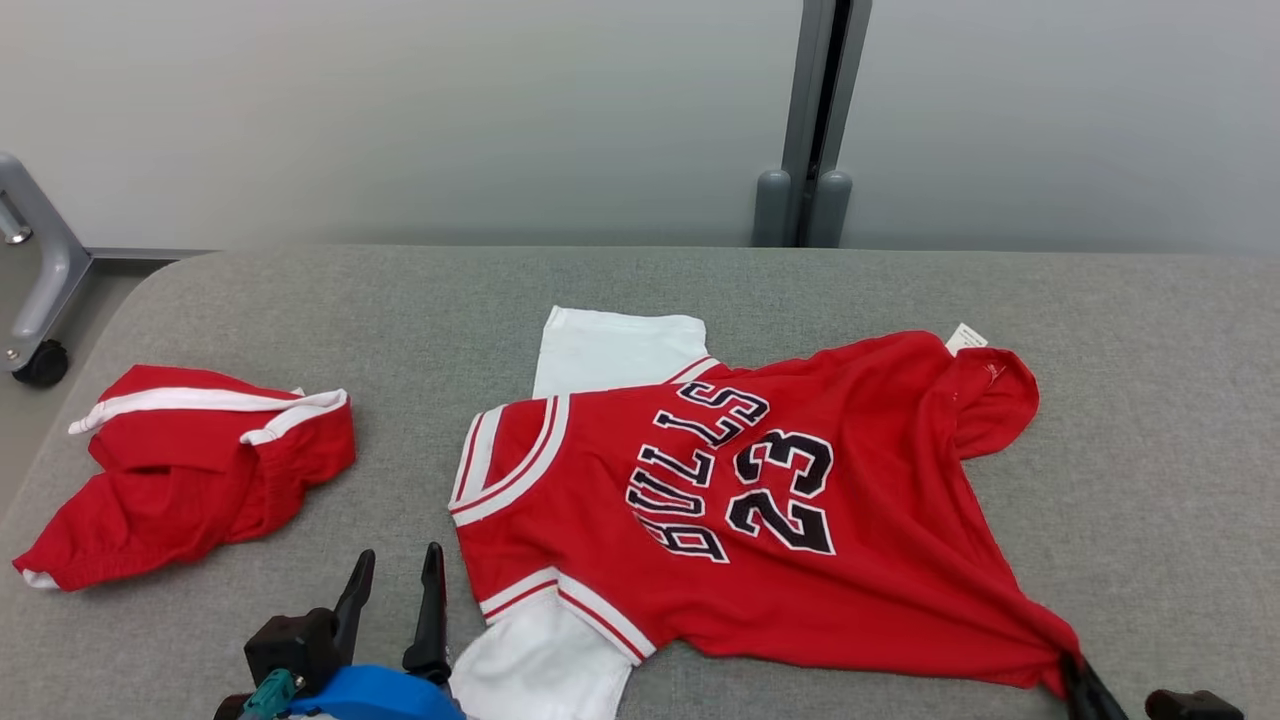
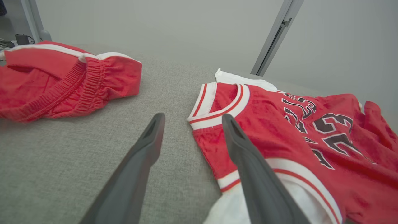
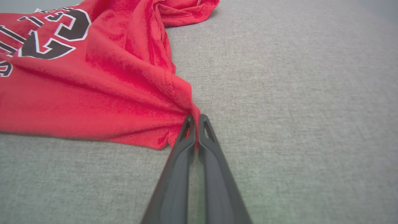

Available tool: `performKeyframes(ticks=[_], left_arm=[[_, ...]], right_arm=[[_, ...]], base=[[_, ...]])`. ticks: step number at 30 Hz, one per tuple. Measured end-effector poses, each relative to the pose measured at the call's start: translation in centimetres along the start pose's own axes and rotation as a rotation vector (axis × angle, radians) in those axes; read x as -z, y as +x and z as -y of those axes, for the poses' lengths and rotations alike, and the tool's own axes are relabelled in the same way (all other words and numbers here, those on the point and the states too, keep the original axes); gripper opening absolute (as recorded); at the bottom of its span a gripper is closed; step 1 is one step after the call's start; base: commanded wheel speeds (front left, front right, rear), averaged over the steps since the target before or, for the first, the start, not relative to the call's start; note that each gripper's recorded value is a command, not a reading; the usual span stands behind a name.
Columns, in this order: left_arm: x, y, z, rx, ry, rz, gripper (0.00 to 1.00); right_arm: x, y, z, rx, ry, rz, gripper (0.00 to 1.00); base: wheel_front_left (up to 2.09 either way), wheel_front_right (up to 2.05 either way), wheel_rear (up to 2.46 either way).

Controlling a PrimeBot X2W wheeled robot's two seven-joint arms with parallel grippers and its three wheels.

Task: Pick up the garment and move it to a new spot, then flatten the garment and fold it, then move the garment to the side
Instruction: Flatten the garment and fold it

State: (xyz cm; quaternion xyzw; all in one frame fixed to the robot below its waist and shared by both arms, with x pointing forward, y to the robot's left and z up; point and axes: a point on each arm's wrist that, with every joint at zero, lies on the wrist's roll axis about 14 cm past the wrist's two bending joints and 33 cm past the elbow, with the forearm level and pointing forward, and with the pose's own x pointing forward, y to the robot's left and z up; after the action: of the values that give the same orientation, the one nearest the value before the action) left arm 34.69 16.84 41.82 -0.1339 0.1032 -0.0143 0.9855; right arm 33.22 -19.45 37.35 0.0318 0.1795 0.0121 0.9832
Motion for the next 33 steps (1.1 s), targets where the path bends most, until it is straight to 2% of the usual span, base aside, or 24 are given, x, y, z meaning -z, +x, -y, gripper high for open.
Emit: performKeyframes(ticks=[4,5,6,9,14,16,19,23,33], left_arm=[[0.1,-0.1,-0.4,-0.018,0.001,-0.002,1.00],[0.1,-0.2,-0.4,-0.020,0.002,-0.003,1.00],[0.2,-0.2,-0.5,-0.022,0.005,-0.004,1.00],[0.1,-0.2,-0.5,-0.021,0.023,-0.002,1.00],[-0.3,-0.2,-0.1,0.002,0.081,0.005,1.00],[-0.5,-0.1,0.3,0.025,0.108,0.010,1.00],[-0.6,-0.2,0.7,0.042,0.131,0.013,1.00],[-0.5,-0.5,1.1,0.065,0.158,0.013,1.00],[0.3,-1.4,1.3,0.072,0.163,-0.004,1.00]], right_arm=[[-0.6,-0.4,2.5,0.069,-0.026,0.017,0.00],[-0.7,-0.5,3.1,0.088,-0.033,0.022,0.45],[-1.3,-0.5,3.4,0.099,-0.035,0.038,1.00],[-4.3,0.3,2.7,0.083,-0.062,0.128,1.00],[-9.4,0.9,-0.8,-0.010,-0.088,0.285,1.00],[-10.2,1.0,-2.5,-0.061,-0.058,0.315,1.00],[-10.2,0.9,-4.7,-0.125,-0.047,0.317,1.00],[-9.7,0.7,-5.6,-0.151,-0.033,0.303,1.00],[-8.5,0.2,-5.0,-0.135,-0.016,0.269,1.00]], base=[[0.00,0.00,0.00],[0.00,0.00,0.00],[0.00,0.00,0.00],[0.00,0.00,0.00],[0.00,0.00,0.00],[0.00,0.00,0.00],[0.00,0.00,0.00],[0.00,0.00,0.00],[0.00,0.00,0.00]])
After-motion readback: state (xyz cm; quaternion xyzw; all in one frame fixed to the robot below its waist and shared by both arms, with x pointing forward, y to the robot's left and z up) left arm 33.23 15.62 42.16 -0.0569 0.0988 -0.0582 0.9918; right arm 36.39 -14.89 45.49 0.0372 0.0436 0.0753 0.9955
